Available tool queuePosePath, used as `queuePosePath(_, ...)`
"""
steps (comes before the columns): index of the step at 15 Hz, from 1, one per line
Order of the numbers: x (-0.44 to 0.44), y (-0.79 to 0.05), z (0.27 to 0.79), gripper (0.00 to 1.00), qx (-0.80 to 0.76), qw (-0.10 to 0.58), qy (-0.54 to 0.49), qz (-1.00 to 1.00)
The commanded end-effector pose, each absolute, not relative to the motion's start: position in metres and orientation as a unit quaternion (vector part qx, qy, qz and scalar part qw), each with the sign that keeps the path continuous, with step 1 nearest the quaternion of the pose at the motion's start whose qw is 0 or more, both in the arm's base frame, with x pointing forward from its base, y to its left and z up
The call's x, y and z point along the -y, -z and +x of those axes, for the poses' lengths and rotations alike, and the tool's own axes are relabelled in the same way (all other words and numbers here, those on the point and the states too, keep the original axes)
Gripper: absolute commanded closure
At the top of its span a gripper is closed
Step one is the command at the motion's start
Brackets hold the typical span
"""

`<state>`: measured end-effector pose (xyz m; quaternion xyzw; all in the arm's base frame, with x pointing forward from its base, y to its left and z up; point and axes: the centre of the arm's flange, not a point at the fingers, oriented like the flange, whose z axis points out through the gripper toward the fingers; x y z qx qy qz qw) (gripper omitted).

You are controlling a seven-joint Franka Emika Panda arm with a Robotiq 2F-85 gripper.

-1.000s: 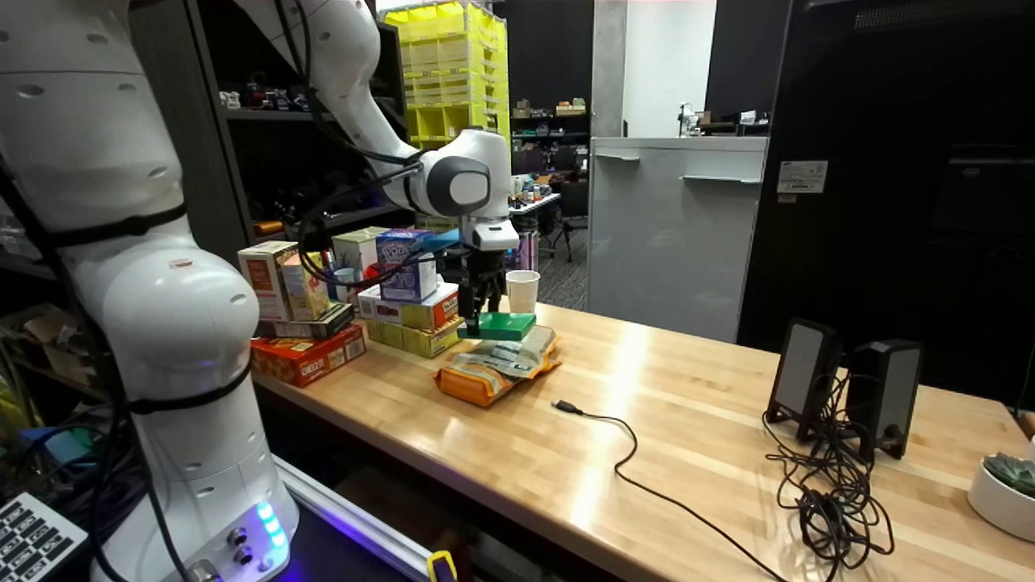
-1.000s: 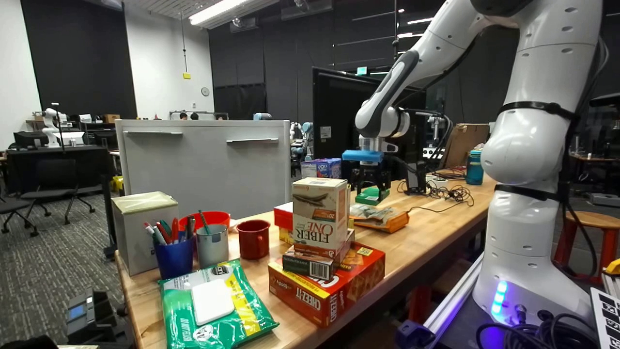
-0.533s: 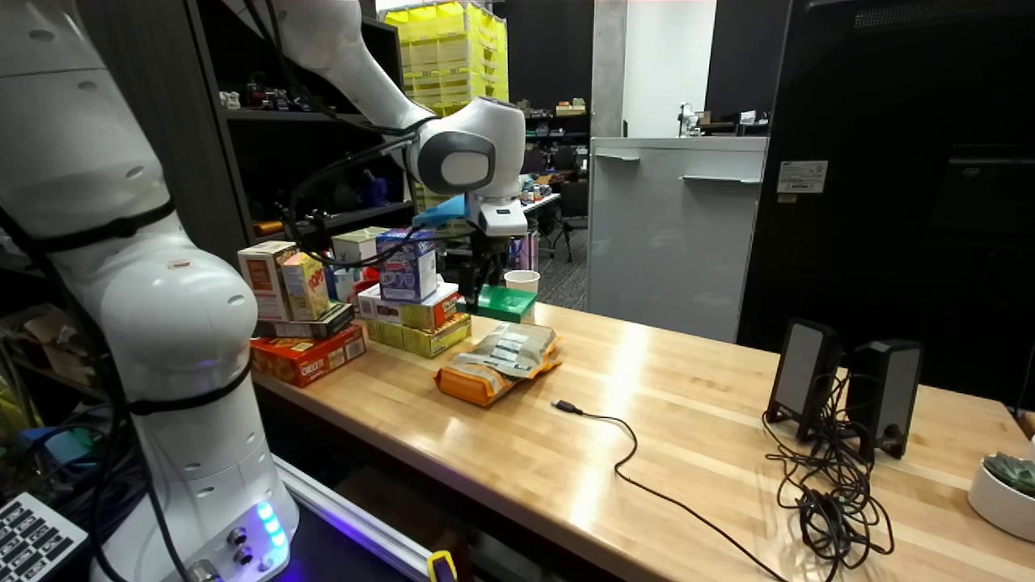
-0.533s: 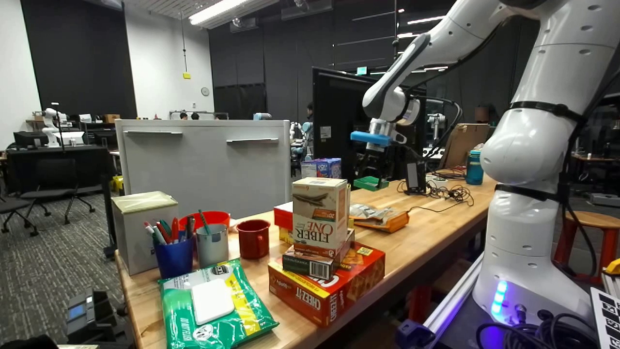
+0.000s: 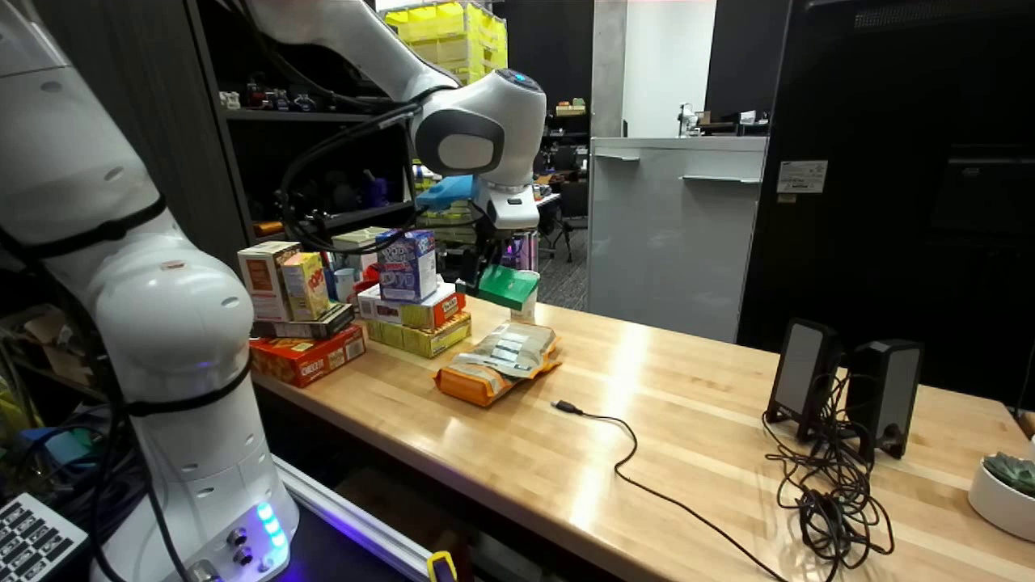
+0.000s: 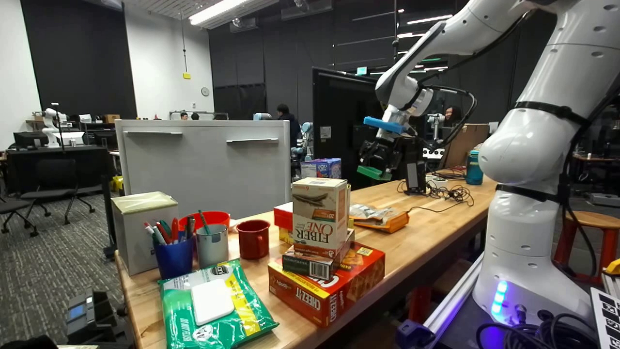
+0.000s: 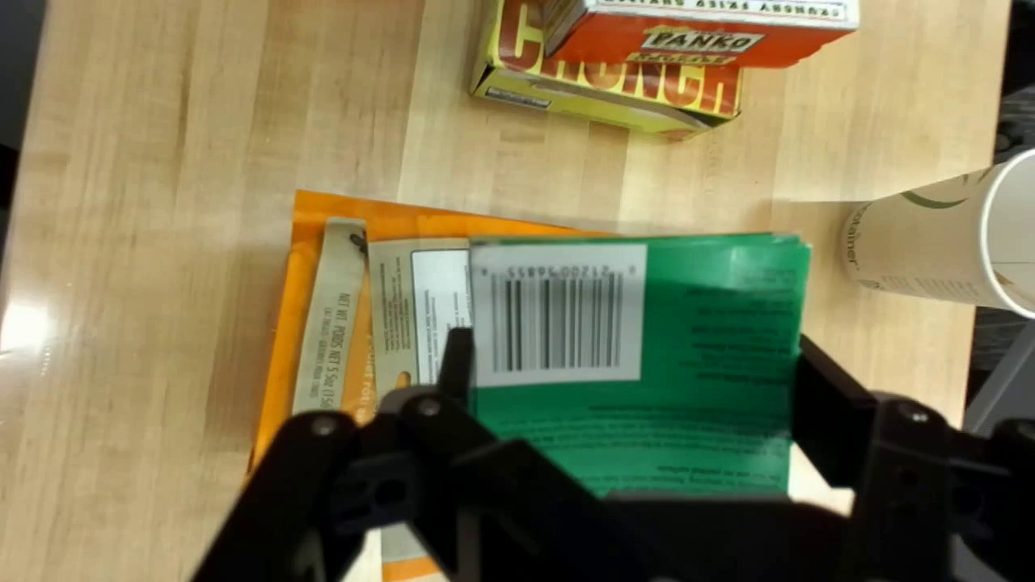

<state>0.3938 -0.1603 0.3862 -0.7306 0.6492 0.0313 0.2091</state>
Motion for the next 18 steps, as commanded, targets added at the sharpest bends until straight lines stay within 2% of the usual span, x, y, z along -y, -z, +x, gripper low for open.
queuePosePath(1, 0.165, -0.399, 0.389, 0.37, -0.642, 0.274, -0.032, -0.715)
queuePosePath(18, 0.183, -0.373, 0.439, 0.37, -0.707, 0.445, 0.000, -0.550)
